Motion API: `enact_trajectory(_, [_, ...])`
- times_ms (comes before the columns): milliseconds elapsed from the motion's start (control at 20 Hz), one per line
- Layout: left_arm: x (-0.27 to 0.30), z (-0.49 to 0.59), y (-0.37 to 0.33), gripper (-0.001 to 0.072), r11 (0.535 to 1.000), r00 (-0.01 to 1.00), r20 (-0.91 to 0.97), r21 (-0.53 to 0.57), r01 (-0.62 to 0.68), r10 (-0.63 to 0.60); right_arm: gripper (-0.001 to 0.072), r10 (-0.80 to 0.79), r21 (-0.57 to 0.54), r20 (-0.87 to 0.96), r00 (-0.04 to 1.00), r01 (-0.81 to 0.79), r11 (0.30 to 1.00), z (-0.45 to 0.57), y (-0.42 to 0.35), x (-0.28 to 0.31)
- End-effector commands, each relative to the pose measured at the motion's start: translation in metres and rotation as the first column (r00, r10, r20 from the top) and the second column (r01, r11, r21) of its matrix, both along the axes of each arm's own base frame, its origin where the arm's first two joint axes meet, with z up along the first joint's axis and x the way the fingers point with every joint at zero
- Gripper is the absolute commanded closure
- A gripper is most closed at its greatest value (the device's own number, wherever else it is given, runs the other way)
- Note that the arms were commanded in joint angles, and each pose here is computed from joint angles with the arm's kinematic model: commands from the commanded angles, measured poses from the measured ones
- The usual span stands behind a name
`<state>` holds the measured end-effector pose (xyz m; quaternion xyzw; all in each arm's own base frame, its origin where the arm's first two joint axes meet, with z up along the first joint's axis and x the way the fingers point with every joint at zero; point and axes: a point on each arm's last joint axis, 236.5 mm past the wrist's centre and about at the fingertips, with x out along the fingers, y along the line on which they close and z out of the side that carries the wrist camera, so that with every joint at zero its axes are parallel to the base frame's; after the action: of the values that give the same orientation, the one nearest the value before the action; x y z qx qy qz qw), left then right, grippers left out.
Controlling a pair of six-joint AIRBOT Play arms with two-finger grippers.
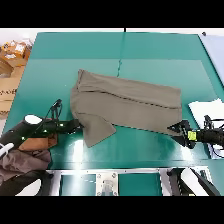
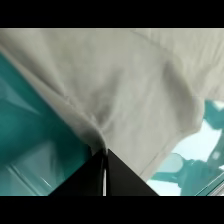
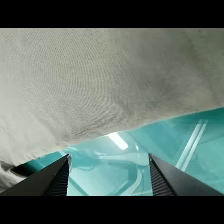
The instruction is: Fold the shirts.
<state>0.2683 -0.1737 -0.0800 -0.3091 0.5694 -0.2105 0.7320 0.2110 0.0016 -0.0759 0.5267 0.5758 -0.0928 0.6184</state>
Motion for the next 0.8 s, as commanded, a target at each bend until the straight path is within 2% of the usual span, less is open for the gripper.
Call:
enact_trajectory(0, [0.015, 0.019, -0.004, 0.0680, 0.995, 0.993, 0.081, 0.048, 0.084, -0.088, 0.0159, 0.008, 0.011, -0.003, 1.000, -0.008, 1.000, 0.001, 0.003, -0.002])
enact_trajectory(150, [0.023, 0.035, -0.006, 0.0680, 0.991, 0.987, 0.096, 0.063, 0.121, -0.127, 0.0159, -0.016, -0.009, -0.005, 1.000, 0.016, 1.000, -0.007, -0.001, -0.002])
enact_trajectory(400, [-0.001, 0.041, -0.017, 0.0681, 0.982, 0.982, 0.020, 0.004, 0.190, -0.190, 0.0159, -0.236, -0.080, 0.062, 0.970, 0.241, 0.967, -0.032, -0.025, 0.021])
enact_trajectory(600, [-0.013, 0.056, -0.021, 0.0681, 0.978, 0.978, 0.007, -0.028, 0.207, -0.207, 0.0179, -0.312, -0.105, 0.123, 0.942, 0.325, 0.940, -0.033, -0.040, 0.037])
enact_trajectory(650, [-0.014, 0.064, -0.021, 0.0681, 0.979, 0.980, 0.022, -0.025, 0.200, -0.200, 0.0403, -0.308, -0.117, 0.129, 0.943, 0.323, 0.939, -0.034, -0.040, 0.040])
enact_trajectory(700, [-0.017, 0.070, -0.019, 0.0681, 0.980, 0.980, 0.029, -0.019, 0.196, -0.196, 0.0514, -0.302, -0.130, 0.132, 0.944, 0.319, 0.939, -0.036, -0.040, 0.042])
enact_trajectory(750, [-0.023, 0.076, -0.018, 0.0681, 0.980, 0.980, 0.021, -0.013, 0.198, -0.198, 0.0518, -0.296, -0.134, 0.133, 0.946, 0.313, 0.940, -0.038, -0.039, 0.043])
